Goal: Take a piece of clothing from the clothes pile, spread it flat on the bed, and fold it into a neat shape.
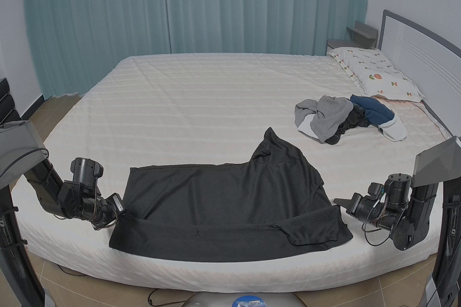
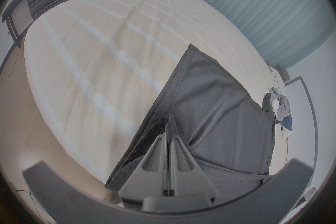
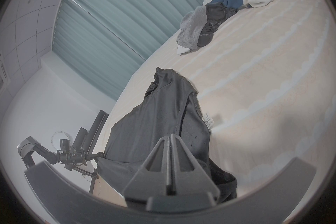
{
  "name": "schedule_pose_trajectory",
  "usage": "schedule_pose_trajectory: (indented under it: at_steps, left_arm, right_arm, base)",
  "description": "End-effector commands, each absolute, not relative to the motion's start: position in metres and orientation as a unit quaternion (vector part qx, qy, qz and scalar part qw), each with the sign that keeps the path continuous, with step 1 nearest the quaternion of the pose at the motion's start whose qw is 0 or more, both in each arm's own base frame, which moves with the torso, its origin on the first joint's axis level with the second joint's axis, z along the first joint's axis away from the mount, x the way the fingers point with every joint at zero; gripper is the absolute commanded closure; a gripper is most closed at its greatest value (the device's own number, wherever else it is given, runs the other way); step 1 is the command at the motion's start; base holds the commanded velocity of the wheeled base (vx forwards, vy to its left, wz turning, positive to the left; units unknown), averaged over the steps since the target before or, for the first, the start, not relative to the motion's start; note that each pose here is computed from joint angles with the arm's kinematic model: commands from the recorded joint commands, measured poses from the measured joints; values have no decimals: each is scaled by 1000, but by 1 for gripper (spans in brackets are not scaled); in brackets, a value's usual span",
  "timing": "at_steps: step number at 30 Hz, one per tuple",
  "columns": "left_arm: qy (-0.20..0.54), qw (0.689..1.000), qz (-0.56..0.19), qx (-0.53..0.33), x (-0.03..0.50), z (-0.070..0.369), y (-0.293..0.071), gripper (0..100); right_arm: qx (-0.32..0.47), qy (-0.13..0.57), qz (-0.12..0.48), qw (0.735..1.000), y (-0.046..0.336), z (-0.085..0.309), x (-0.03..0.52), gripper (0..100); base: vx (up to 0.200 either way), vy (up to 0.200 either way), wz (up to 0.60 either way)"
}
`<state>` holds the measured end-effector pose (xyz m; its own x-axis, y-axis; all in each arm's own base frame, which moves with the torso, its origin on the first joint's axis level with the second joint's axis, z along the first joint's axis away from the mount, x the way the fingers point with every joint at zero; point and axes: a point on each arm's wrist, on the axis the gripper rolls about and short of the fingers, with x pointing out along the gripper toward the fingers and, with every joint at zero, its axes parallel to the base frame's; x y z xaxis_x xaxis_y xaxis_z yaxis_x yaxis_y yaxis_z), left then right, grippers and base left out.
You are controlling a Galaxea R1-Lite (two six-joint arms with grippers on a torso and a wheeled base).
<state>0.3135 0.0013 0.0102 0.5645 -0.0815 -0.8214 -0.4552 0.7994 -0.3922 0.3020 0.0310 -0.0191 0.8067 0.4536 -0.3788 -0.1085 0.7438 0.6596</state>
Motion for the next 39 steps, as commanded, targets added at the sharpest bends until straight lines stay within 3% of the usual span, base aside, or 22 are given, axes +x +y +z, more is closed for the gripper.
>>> schedule_pose_trajectory:
  at_steps: [1, 11, 12, 13, 14, 25, 33, 39]
  left_arm:
    - [463, 827, 116, -296, 315, 1, 1, 100]
    - [459, 824, 127, -308, 326, -4, 2, 100]
    - [460, 823, 128, -309, 326, -5, 2, 100]
    - [460, 822, 129, -311, 327, -5, 2, 100]
    - [460, 822, 129, -311, 327, -5, 2, 0]
    - [453, 822, 131, -319, 322, 3, 8, 0]
    - [429, 832, 102, -338, 318, 26, 17, 0]
    - [424, 832, 103, -343, 320, 28, 18, 0]
  right_arm:
    - [322, 274, 157, 893, 32, -27, 304, 100]
    - [323, 287, 149, 889, 32, -42, 307, 100]
    - [323, 288, 149, 889, 32, -42, 307, 0]
    - [323, 287, 149, 889, 32, -42, 308, 0]
    - [323, 287, 149, 889, 32, -42, 308, 0]
    - [347, 269, 127, 890, 17, -26, 303, 0]
    - [461, 269, 71, 843, -9, -31, 307, 0]
    - [482, 269, 75, 831, -11, -28, 307, 0]
  base:
    - [0, 0, 0]
    - [0, 0, 0]
    - [0, 0, 0]
    - [0, 0, 0]
    - [0, 0, 0]
    - [0, 0, 0]
    - [0, 0, 0]
    - [0, 0, 0]
